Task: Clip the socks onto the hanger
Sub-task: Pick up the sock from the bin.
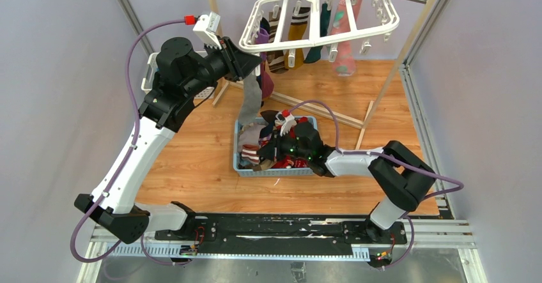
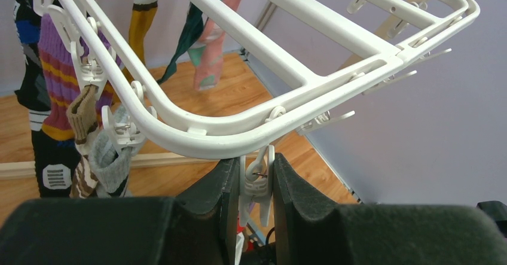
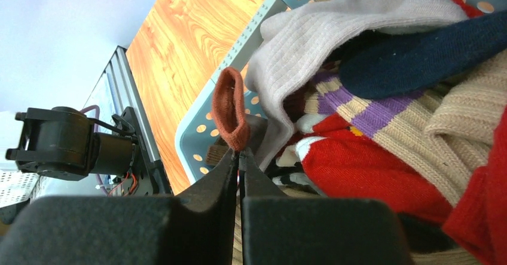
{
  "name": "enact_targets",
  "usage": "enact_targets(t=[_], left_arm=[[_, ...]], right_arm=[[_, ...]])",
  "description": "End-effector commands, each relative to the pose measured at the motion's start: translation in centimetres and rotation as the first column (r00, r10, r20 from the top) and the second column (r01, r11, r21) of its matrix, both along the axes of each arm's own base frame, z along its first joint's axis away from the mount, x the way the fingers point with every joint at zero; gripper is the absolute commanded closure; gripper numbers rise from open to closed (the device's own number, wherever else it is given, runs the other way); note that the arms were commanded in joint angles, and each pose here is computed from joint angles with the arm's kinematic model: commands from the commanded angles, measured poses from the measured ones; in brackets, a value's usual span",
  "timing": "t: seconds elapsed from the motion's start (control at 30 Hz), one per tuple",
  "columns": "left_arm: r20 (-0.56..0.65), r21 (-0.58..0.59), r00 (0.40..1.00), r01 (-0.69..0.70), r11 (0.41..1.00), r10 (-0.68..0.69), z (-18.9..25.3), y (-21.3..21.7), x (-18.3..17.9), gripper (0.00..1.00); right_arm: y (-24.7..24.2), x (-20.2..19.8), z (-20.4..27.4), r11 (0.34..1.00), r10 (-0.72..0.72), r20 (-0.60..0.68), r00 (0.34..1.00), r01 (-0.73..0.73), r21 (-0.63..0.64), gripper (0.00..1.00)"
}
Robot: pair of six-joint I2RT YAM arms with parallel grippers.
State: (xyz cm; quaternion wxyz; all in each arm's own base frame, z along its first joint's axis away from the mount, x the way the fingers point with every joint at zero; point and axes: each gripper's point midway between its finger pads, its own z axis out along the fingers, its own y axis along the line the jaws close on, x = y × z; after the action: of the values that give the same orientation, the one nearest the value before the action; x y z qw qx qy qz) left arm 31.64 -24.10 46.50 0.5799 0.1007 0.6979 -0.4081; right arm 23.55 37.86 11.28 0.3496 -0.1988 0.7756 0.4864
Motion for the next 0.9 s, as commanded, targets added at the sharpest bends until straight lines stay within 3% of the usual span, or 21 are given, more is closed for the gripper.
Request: enact_targets(t=[0.0, 0.57, 0.87], left_arm=[[0.051, -0.004, 0.999, 0.005, 1.0, -0.005, 1.5, 0.6, -0.9, 1.0], [0.062, 0.001, 0.998, 0.004, 1.0, -0.004, 1.8, 0.7, -1.0, 1.0], [0.063, -0.005, 0.998, 0.011, 1.0, -0.01, 2.2, 0.7, -1.2, 1.0]], right_arm=[[0.4, 0.4, 3.4, 0.997, -0.005, 0.049, 0.999, 0.001, 0.075, 1.0], [-4.0, -2.2, 20.8, 0.979, -0.063, 0.363, 0.93, -0.014, 0.205, 1.0], [-6.1, -3.5, 26.4, 0.975, -0.084, 0.496, 0.864, -0.032, 0.221, 1.0]])
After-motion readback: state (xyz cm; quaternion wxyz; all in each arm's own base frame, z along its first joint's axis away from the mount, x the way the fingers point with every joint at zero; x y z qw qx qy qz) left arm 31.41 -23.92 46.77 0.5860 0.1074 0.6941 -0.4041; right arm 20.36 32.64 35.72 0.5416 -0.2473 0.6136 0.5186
